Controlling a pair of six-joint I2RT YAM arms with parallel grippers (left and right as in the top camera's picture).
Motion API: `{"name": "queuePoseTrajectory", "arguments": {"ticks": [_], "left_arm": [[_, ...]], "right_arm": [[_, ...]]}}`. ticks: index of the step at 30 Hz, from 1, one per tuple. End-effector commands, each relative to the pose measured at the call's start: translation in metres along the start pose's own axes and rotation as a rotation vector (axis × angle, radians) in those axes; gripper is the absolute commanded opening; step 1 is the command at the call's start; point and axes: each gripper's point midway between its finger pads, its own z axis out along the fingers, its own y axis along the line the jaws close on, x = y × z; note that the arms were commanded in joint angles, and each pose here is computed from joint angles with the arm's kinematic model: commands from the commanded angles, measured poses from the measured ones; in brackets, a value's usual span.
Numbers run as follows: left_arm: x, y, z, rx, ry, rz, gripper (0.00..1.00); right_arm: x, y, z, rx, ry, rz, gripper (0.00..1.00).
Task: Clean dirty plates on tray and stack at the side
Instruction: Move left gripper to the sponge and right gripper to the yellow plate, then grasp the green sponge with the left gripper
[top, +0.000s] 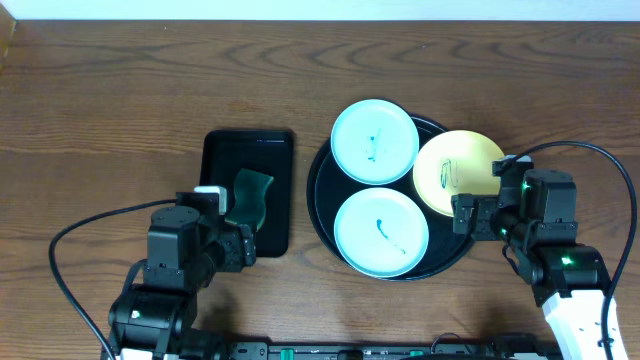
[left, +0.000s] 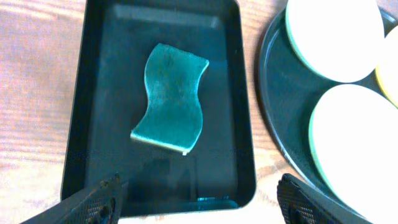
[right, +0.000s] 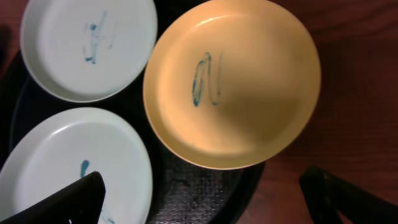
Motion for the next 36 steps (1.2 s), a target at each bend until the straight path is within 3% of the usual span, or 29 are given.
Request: {"name": "queuePoseTrajectory", "arguments": {"ticks": [1,11,22,29,36], "left_arm": [[-0.017,-0.005,-0.005,0.022,-0.053,-0.005,0.8],[-0.033,-0.008,-0.004,0.03,-0.078,-0.099,0.79],[-0.036,0.002,0.035,-0.08,0.216,-0.139,0.78],[-0.023,0.028,0.065,-0.215,0.306,-0.129,0.78],[-0.041,0.031,0.098,-0.204,0.257,-0.055,0.67]], "right_arm": [[-0.01,0.004,-0.005,-0.035,-0.023,0.025,0.99],[-0.006,0.012,-0.005,-0.08,-0.008,0.025,0.99],[0.029,0.012,0.0,-0.084,0.153,0.078,0.86],[0.043,0.027,0.013,-0.109,0.239,0.021,0.82],[0.046,0.031,0.019,-0.098,0.254,-0.01,0.81]]}}
